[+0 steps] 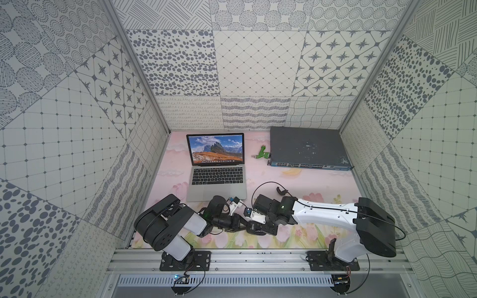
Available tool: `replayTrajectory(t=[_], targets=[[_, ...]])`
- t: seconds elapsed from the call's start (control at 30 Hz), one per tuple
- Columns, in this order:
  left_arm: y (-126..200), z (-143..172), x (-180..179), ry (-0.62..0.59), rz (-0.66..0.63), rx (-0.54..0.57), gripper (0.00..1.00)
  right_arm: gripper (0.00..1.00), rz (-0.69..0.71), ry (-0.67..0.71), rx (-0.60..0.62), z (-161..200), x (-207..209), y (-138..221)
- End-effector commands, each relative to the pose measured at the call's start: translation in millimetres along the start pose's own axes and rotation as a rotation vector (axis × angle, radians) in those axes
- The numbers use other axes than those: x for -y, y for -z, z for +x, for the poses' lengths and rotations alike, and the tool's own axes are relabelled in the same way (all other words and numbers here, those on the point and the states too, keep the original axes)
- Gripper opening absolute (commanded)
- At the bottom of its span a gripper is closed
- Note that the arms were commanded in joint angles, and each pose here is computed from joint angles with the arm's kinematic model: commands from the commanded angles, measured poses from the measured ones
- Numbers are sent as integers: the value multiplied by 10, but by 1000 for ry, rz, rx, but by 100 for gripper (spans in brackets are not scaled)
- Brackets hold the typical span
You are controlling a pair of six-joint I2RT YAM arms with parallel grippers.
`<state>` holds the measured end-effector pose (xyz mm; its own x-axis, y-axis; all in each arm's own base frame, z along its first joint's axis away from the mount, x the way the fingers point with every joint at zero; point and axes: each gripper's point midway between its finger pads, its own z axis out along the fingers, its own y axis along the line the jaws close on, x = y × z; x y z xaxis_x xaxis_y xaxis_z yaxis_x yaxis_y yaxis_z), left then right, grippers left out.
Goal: Remove the wireless mouse receiver from the laptop
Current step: Insert the USB plug into the mouse.
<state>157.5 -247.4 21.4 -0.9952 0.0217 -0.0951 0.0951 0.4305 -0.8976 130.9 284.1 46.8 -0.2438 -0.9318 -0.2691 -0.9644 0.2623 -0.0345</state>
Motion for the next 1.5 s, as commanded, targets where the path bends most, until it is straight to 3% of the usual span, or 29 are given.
replayTrajectory(t=[0.0, 0.37, 0.93, 1.23, 1.33, 1.47], targets=[[-1, 59, -197, 30, -90, -5, 22, 17, -17, 11, -7, -18, -8, -63], [-8, 66, -223, 36, -98, -9, 22, 27, -21, 9, 4, -37, -15, -35], [-5, 73, -240, 37, -105, -9, 22, 53, -36, 9, 83, -181, -43, 106], [-3, 75, -242, 38, -106, -9, 22, 58, -31, -9, 248, -426, 3, 550], [-4, 69, -235, 34, -104, -7, 22, 54, -28, -53, 309, -440, 89, 750], [-2, 73, -236, 35, -104, -8, 22, 48, 13, -84, 259, -192, 213, 728]])
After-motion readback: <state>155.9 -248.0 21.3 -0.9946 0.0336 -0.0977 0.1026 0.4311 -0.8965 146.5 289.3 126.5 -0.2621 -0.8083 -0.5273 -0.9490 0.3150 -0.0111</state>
